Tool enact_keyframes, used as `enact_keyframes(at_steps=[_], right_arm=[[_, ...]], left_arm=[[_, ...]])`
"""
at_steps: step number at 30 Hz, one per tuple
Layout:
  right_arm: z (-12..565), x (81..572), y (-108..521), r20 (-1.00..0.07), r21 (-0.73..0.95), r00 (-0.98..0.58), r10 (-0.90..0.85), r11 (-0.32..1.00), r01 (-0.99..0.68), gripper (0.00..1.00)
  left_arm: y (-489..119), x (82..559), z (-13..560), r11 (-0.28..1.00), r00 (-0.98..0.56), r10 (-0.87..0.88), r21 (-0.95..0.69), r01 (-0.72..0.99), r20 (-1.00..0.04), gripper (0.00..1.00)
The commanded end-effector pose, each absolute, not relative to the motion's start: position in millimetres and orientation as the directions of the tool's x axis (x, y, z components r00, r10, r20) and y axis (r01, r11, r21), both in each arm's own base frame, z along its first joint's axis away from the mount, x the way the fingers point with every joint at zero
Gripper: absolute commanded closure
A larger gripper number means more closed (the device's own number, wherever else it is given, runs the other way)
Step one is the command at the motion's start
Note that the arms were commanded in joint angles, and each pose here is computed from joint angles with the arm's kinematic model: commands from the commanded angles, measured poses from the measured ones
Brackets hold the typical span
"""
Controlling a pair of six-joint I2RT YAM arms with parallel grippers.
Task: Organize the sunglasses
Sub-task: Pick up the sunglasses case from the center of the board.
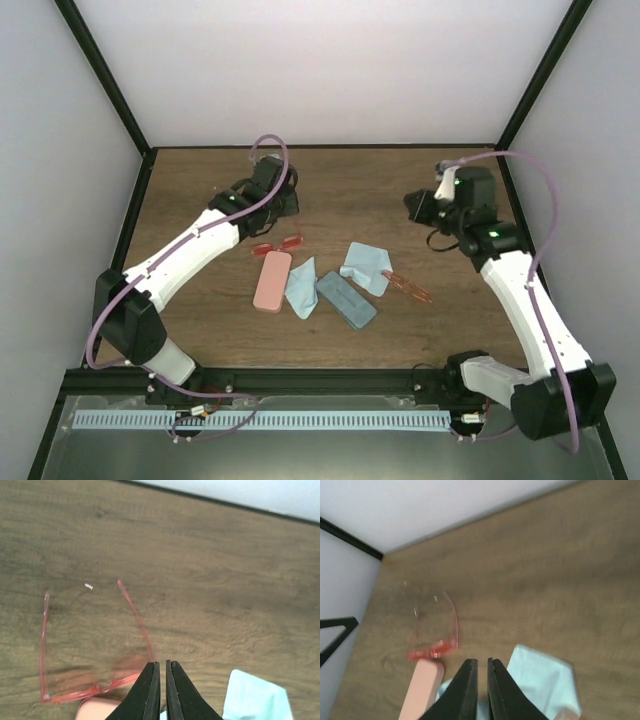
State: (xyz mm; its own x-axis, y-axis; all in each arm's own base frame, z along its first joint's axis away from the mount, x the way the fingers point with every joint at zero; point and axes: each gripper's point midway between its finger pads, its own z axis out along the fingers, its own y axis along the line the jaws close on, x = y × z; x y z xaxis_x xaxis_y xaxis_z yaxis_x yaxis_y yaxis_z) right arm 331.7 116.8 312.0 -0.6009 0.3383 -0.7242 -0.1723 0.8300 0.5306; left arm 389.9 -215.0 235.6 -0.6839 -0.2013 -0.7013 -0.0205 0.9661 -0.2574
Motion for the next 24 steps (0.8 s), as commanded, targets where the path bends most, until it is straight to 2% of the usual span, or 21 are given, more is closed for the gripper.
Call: enact_keyframes(at_steps=[1,3,4,6,8,12,15,20,22,24], right_arm=[[268,325,154,-0.672,0.522,-0.707,0.221,0.818,-0.241,0.7],[242,324,173,-0.649,0.478,-0.747,0.143,0.841,-0.255,0.37],[230,322,183,-0.631,0.46,-0.768,0.107,0.849,-0.26,0.28],[208,320,201,-0.596,0.418,-0.802,0.032,0.865,-0.276,0.17],[187,315,217,-0.564,0.365,-0.825,-0.046,0.882,-0.298,0.13],[156,305,244,-0.512,0.277,-0.837,-0.193,0.885,-0.373,0.02],[144,298,252,-0.495,0.265,-0.837,-0.233,0.877,-0.401,0.01],[121,278,259,-0.458,0.263,-0.83,-0.317,0.844,-0.468,0.02],[111,267,263,-0.446,0.243,-0.817,-0.365,0.829,-0.503,0.01],[104,259,267,-0.428,0.25,-0.821,-0.379,0.823,-0.51,0.01]], left_arm=[[-209,379,223,0.971,-0.704,-0.184,-0.24,-0.02,-0.686,0.87],[-207,377,212,0.972,-0.72,-0.184,-0.231,-0.033,-0.67,0.55],[-207,375,205,0.973,-0.731,-0.184,-0.228,-0.039,-0.657,0.42],[-207,371,188,0.974,-0.759,-0.18,-0.221,-0.048,-0.626,0.26],[-207,365,169,0.977,-0.788,-0.169,-0.207,-0.054,-0.592,0.22],[-199,351,133,0.984,-0.837,-0.153,-0.162,-0.078,-0.526,0.25],[-193,339,117,0.987,-0.858,-0.135,-0.14,-0.074,-0.496,0.26],[-184,329,110,0.99,-0.863,-0.126,-0.121,-0.076,-0.49,0.33],[-184,326,107,0.99,-0.869,-0.125,-0.122,-0.075,-0.478,0.41],[-185,323,101,0.989,-0.879,-0.122,-0.127,-0.07,-0.461,0.59]])
